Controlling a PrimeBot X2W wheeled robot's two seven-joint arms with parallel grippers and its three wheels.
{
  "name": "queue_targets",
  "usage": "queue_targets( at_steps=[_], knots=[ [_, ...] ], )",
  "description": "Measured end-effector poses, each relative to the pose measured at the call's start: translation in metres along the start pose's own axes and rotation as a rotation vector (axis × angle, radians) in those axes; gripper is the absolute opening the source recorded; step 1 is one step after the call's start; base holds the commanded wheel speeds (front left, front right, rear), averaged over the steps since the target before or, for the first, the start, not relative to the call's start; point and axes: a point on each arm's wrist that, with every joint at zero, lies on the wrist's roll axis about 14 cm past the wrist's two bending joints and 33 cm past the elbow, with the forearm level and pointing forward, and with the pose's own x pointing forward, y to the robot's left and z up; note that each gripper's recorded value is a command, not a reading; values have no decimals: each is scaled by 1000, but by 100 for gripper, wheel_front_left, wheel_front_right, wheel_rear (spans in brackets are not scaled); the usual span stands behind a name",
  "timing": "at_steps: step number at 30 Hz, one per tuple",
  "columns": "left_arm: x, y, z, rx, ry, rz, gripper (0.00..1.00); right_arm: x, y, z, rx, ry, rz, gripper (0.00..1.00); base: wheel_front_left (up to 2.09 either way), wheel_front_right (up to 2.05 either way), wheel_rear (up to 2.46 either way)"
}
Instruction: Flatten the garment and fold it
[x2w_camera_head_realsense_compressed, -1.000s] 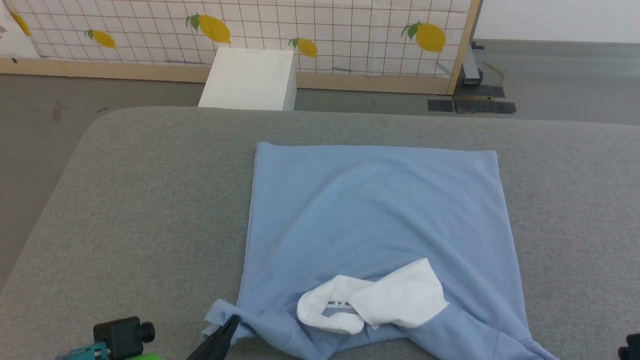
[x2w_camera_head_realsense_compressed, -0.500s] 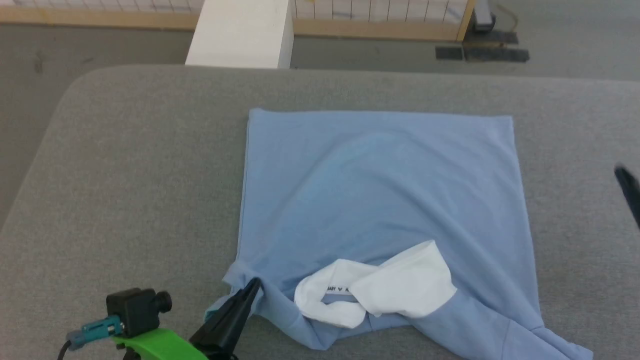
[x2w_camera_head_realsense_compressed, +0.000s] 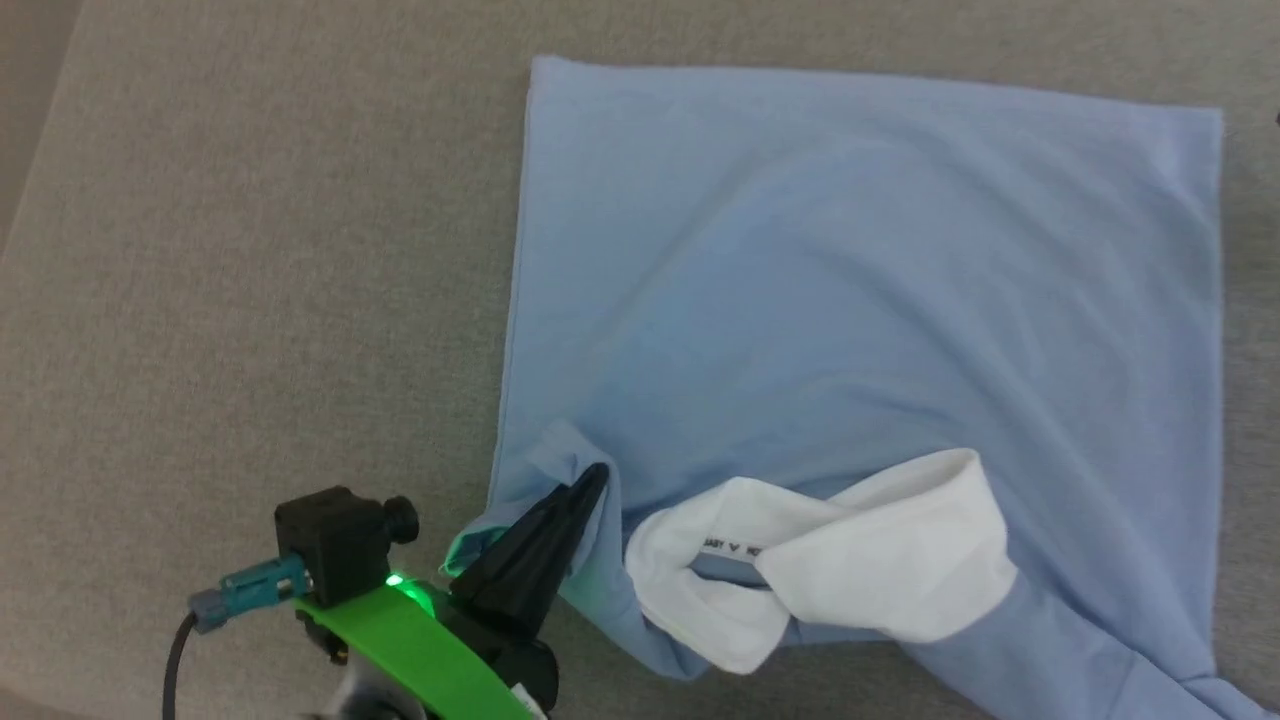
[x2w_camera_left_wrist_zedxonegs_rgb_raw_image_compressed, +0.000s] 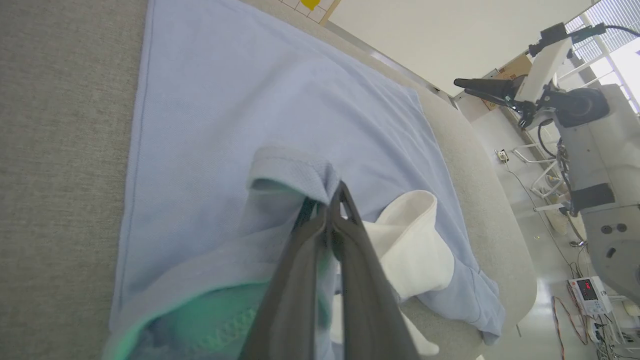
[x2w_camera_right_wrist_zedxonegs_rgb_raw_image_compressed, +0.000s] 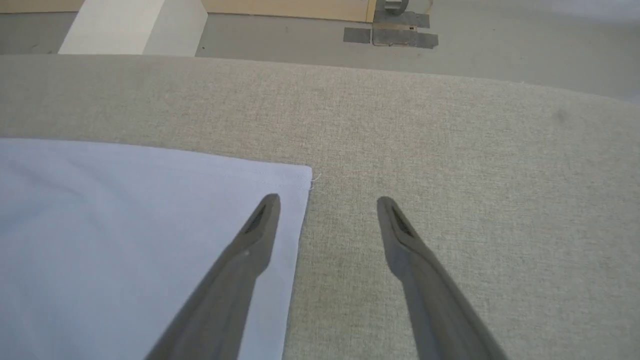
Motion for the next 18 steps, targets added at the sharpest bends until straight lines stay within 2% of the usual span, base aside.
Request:
queue_targets(
  at_steps=[5, 7, 10, 12, 13, 14, 15, 18],
  knots=[
    [6, 15, -7, -27, 15, 46, 0, 38, 9, -29, 17, 129, 0, 100, 0, 0, 0],
    [4, 26, -9, -38, 16, 85, 0, 56, 25, -48, 18, 195, 30, 100, 0, 0, 0],
    [1, 34, -11, -42, 17, 116, 0, 66, 35, -52, 18, 211, 50, 100, 0, 0, 0],
    [-1, 38, -12, -45, 17, 133, 0, 71, 36, -52, 12, 214, 44, 68, 0, 0, 0],
    [-2, 40, -12, -45, 17, 139, 0, 73, 37, -51, 11, 215, 43, 38, 0, 0, 0],
    [-2, 41, -12, -46, 16, 145, 0, 75, 37, -51, 9, 212, 40, 14, 0, 0, 0],
    [-3, 42, -12, -47, 16, 149, 0, 76, 36, -50, 9, 210, 37, 0, 0, 0, 0],
    [-2, 44, -11, -47, 12, 154, 0, 77, 37, -47, 15, 200, 37, 0, 0, 0, 0]
  ],
)
